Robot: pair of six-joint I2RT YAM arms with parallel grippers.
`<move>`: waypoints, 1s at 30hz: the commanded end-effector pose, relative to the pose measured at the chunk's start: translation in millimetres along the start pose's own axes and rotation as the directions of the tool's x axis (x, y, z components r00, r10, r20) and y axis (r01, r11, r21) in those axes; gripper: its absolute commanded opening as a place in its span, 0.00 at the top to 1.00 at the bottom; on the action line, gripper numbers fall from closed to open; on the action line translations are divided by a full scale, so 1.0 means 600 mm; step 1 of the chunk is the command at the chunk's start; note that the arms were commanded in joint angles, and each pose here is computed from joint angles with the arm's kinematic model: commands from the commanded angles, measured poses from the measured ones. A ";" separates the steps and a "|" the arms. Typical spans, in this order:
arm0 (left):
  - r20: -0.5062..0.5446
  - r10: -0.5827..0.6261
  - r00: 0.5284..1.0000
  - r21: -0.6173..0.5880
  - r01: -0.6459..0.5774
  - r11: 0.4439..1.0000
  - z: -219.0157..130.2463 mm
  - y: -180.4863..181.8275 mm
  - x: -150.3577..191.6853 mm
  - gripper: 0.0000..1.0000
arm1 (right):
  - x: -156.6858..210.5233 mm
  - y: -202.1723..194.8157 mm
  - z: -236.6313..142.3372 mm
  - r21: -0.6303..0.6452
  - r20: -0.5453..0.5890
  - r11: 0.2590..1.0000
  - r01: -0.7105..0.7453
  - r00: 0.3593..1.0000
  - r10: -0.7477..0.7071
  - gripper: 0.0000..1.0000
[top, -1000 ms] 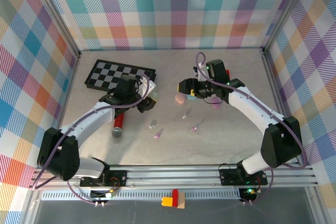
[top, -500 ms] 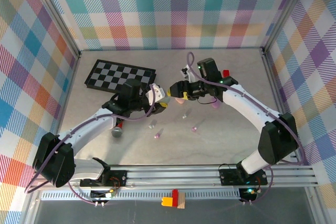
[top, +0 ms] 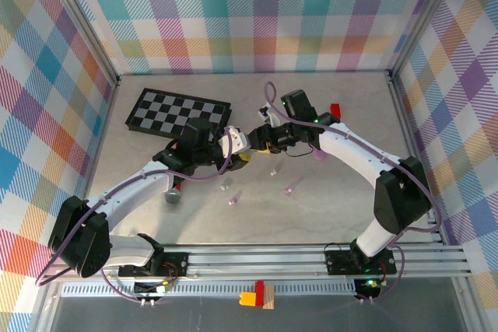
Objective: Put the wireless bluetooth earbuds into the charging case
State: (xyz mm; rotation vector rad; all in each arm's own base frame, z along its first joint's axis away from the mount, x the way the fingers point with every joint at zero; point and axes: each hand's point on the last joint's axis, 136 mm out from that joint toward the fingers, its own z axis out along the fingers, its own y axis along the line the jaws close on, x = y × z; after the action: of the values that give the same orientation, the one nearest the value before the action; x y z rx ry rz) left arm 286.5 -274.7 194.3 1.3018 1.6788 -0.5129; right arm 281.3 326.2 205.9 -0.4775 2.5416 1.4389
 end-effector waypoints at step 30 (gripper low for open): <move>0.567 -0.075 0.820 -0.073 0.140 0.987 -0.076 0.035 -0.155 0.11 | -0.063 0.125 -0.174 -0.416 0.194 0.909 -0.021 0.975 0.111 0.83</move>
State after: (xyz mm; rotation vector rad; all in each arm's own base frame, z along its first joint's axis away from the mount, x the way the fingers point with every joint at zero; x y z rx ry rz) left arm 294.8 -281.5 245.4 0.9613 1.4669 -0.6843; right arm 299.0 283.2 283.9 -0.2038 2.2650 1.7690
